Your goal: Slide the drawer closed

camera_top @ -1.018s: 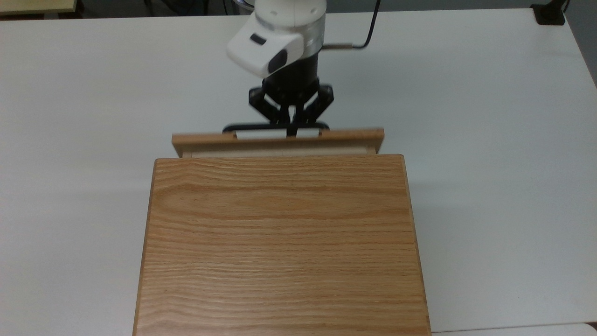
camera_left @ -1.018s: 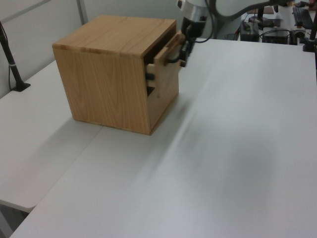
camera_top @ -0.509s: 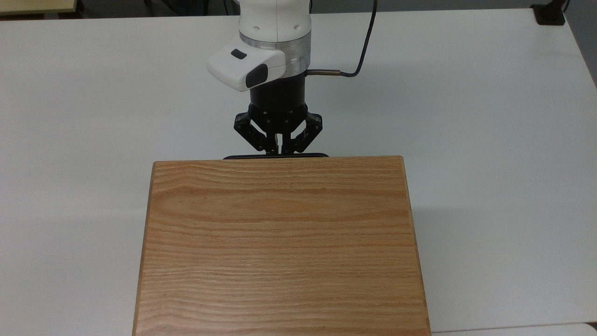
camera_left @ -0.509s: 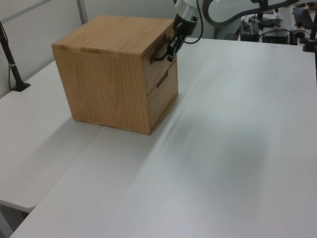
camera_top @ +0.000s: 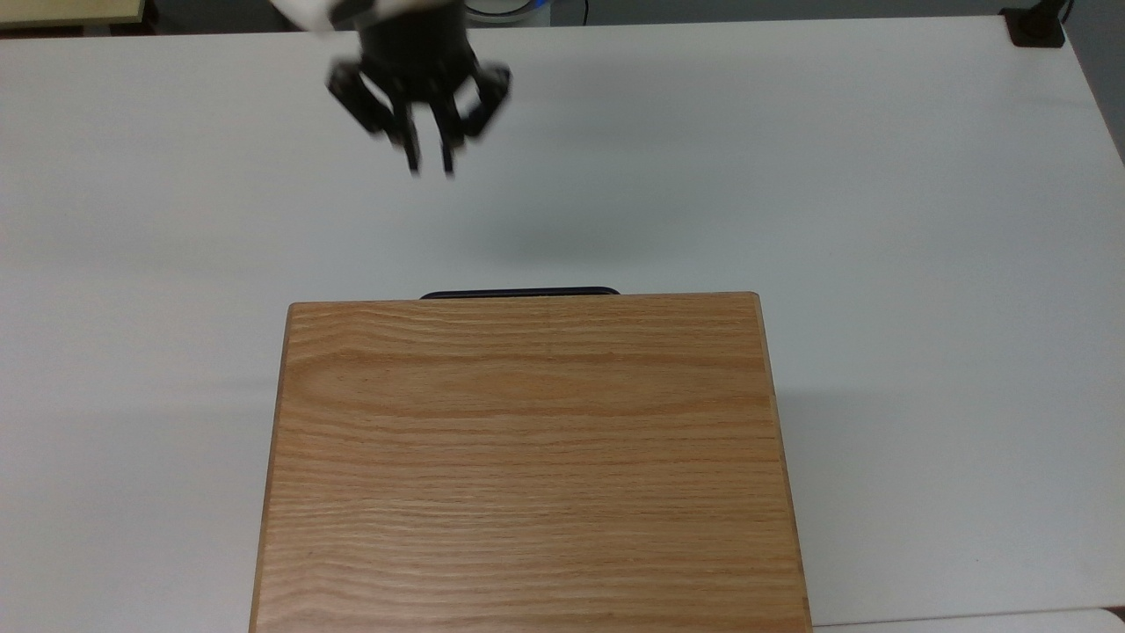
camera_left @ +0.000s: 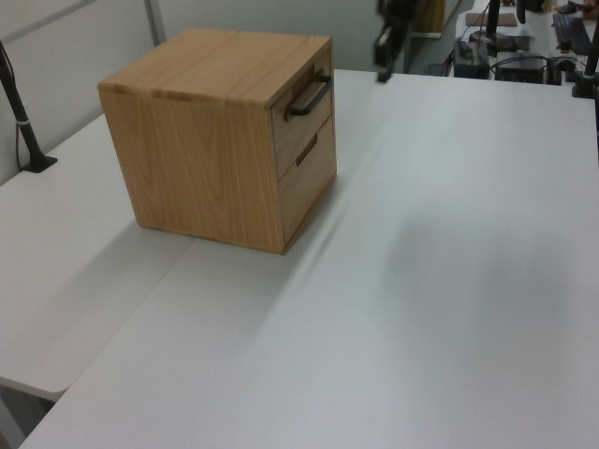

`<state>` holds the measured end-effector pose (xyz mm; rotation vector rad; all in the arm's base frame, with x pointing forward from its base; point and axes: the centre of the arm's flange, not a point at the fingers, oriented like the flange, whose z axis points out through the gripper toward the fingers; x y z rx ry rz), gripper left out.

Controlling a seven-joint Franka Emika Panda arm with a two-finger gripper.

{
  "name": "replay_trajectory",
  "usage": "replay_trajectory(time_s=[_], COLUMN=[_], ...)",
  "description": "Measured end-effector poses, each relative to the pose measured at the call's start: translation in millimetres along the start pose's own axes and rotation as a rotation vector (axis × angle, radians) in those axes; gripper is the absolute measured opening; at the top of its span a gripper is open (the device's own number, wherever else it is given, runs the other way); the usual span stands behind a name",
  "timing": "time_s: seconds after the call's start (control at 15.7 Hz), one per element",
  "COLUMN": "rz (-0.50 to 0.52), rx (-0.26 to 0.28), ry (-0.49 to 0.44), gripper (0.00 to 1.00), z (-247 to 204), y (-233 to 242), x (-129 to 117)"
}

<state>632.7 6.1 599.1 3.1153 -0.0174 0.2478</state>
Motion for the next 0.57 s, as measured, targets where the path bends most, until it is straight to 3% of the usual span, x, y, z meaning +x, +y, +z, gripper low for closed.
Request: replay_trajectory(time_s=[0.06, 0.32, 0.51, 0.57], rz=[0.010, 0.028, 0.036, 0.036], rx=[0.004, 0.020, 0.023, 0.023], ry=[-0.027, -0.109, -0.135, -0.136], gripper=[0.33, 0.74, 1.00, 1.00], z=[-8, -21, -22, -22], y=[9, 23, 29, 29], x=[-15, -60, -70, -70])
